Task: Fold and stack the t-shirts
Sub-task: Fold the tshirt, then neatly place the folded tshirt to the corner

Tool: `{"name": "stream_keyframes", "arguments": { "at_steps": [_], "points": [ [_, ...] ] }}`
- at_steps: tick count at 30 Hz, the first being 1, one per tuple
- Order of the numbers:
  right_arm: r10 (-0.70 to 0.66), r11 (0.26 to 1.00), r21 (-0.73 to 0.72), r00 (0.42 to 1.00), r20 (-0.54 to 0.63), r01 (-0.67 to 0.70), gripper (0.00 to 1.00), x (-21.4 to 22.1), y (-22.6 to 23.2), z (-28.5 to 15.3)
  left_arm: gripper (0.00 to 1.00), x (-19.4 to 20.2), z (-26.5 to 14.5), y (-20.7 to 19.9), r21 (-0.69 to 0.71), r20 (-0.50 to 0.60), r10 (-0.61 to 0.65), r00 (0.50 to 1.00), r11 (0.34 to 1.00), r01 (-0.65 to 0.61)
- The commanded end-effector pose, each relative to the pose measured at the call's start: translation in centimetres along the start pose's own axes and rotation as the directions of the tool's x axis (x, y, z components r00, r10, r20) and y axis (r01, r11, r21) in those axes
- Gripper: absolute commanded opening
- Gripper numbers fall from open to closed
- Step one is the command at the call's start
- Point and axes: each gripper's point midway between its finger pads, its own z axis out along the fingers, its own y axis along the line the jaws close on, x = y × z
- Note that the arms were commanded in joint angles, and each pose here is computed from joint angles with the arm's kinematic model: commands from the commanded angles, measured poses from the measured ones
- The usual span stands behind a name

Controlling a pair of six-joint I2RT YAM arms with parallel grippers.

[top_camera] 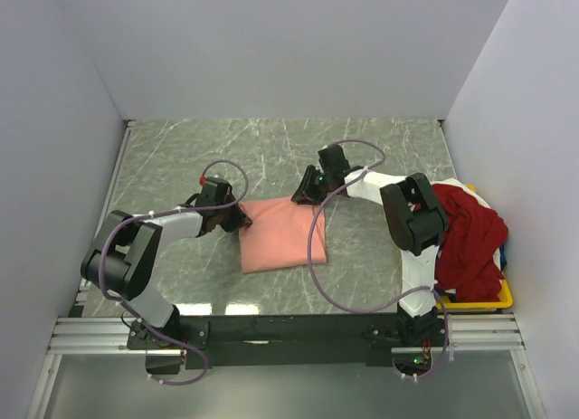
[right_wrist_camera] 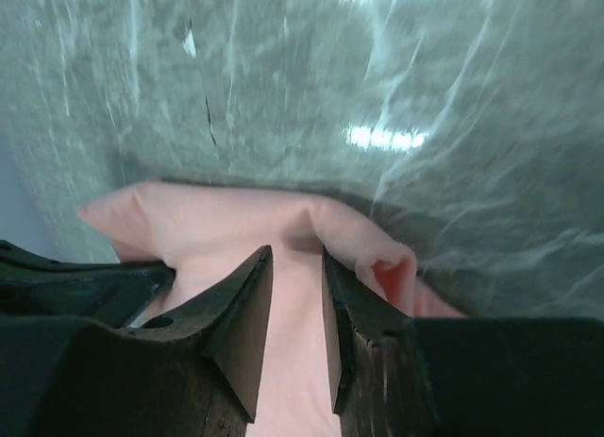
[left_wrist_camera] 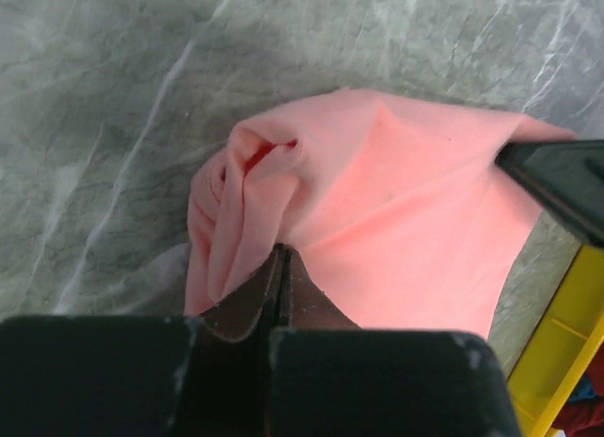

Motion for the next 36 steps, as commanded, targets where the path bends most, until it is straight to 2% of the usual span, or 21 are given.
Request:
{"name": "stream_keyframes", "arguments": {
  "at_steps": [1, 7, 9, 12, 13, 16, 18, 25, 29, 36],
  "points": [
    [-0.017, 1.000, 0.013, 1.000, -0.012, 0.018, 0.35, -1.5, -0.9, 0.4, 0.01, 0.2, 0.5, 0.3, 0.009, 0.014, -0.009, 1.000, 1.000, 0.008],
    [-0.028, 1.000, -0.005, 1.000, -0.008, 0.028, 0.35, -2.6, -0.5, -0.4, 0.01, -0.4, -0.3, -0.6, 0.028, 0.031, 0.000, 1.000, 1.000, -0.001],
    [-0.047, 0.999, -0.003, 0.999, 0.008, 0.047, 0.36, -3.2, 0.0, -1.3, 0.04, -1.3, -1.0, -1.9, 0.059, 0.054, 0.013, 0.998, 0.998, -0.016],
    [-0.074, 0.997, 0.001, 0.996, 0.052, 0.074, 0.36, -3.9, 1.1, -3.3, 0.15, -2.5, -2.4, -3.5, 0.087, 0.084, 0.028, 0.996, 0.996, -0.035],
    [-0.089, 0.996, -0.013, 0.992, 0.086, 0.091, 0.36, -4.5, 2.2, -4.8, 0.24, -2.7, -2.8, -3.7, 0.090, 0.092, 0.031, 0.995, 0.995, -0.039],
    [-0.107, 0.994, -0.018, 0.985, 0.134, 0.111, 0.37, -4.5, 3.0, -7.2, 0.37, -3.2, -4.9, -4.4, 0.106, 0.126, 0.017, 0.992, 0.994, -0.031],
    [-0.111, 0.993, -0.029, 0.983, 0.147, 0.116, 0.37, -3.7, 3.2, -8.6, 0.41, -3.0, -5.5, -4.0, 0.100, 0.136, 0.011, 0.991, 0.995, -0.025],
    [-0.134, 0.988, -0.052, 0.981, 0.137, 0.142, 0.38, 1.5, 3.2, -9.7, 0.66, -1.2, -6.9, -1.3, 0.068, 0.136, -0.012, 0.991, 0.998, 0.003],
    [-0.128, 0.990, -0.045, 0.986, 0.110, 0.134, 0.38, 3.5, 2.0, -8.9, 0.71, -0.6, -7.3, -0.2, 0.053, 0.137, 0.003, 0.991, 0.999, -0.010],
    [-0.105, 0.993, 0.054, 0.993, 0.055, 0.102, 0.37, 5.6, -2.4, -7.0, 0.75, 0.8, -6.6, 0.5, 0.059, 0.093, 0.025, 0.995, 0.998, -0.031]
  ]
}}
